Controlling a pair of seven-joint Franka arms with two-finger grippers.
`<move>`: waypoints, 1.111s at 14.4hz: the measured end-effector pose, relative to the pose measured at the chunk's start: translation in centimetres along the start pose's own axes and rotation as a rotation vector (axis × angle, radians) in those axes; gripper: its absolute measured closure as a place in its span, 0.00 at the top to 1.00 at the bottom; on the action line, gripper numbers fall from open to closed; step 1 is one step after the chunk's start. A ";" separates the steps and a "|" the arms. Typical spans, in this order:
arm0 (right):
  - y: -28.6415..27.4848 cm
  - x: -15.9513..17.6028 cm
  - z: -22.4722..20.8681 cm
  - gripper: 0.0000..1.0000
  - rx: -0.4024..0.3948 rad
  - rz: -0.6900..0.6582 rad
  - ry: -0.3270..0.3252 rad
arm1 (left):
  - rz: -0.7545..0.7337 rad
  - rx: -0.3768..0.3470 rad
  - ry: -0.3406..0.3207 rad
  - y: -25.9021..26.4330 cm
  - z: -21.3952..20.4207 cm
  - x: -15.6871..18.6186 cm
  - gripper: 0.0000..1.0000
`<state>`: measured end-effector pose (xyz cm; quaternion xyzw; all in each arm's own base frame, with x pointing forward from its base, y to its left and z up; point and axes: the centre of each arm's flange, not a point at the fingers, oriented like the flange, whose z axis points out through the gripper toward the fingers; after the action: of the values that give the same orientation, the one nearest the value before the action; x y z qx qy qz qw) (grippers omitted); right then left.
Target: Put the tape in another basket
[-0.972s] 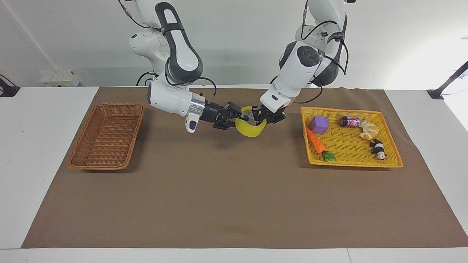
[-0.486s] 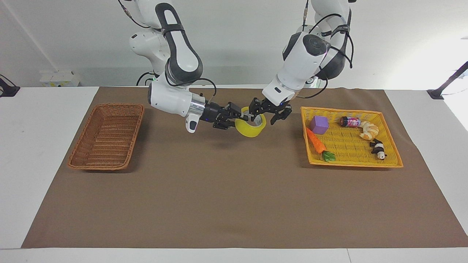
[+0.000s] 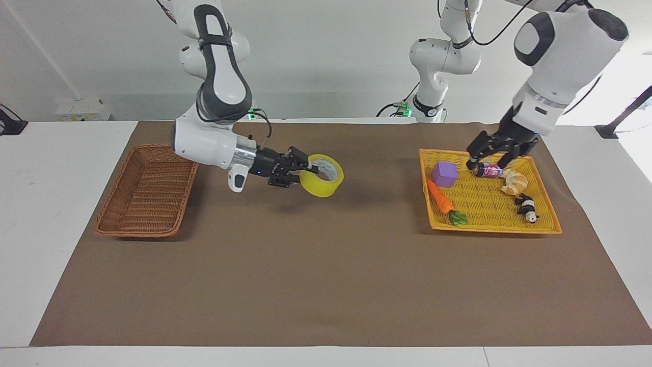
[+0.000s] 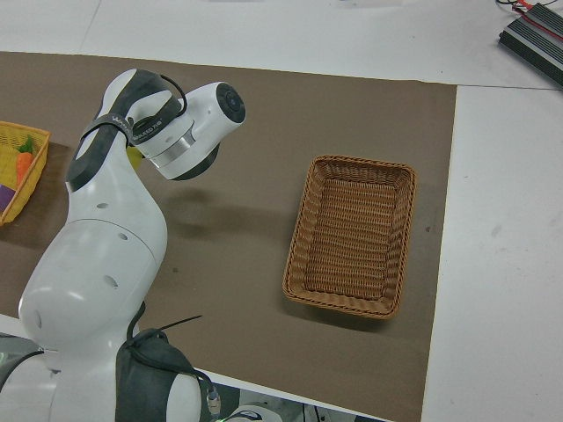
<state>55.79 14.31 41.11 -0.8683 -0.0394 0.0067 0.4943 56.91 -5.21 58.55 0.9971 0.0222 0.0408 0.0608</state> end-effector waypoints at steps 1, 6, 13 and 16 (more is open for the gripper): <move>1.3 0.0 -2.5 0.54 0.012 -0.010 0.004 | 0.011 0.021 0.001 -2.1 -0.1 0.2 1.00; 10.0 -3.4 -18.1 0.54 0.002 -0.025 0.010 | -0.024 0.043 0.002 -8.4 -0.4 0.4 1.00; 18.0 -11.8 -35.0 0.54 -0.163 0.041 0.043 | -0.016 0.110 0.008 -9.4 -0.7 0.5 1.00; 21.5 -12.1 -34.6 0.54 -0.170 0.041 0.006 | -0.020 0.158 0.030 -9.9 -2.3 0.7 1.00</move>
<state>46.78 -27.23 40.02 -0.9078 -0.0205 0.0108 0.4188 56.99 4.92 59.68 0.9978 0.0364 0.0533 -0.0181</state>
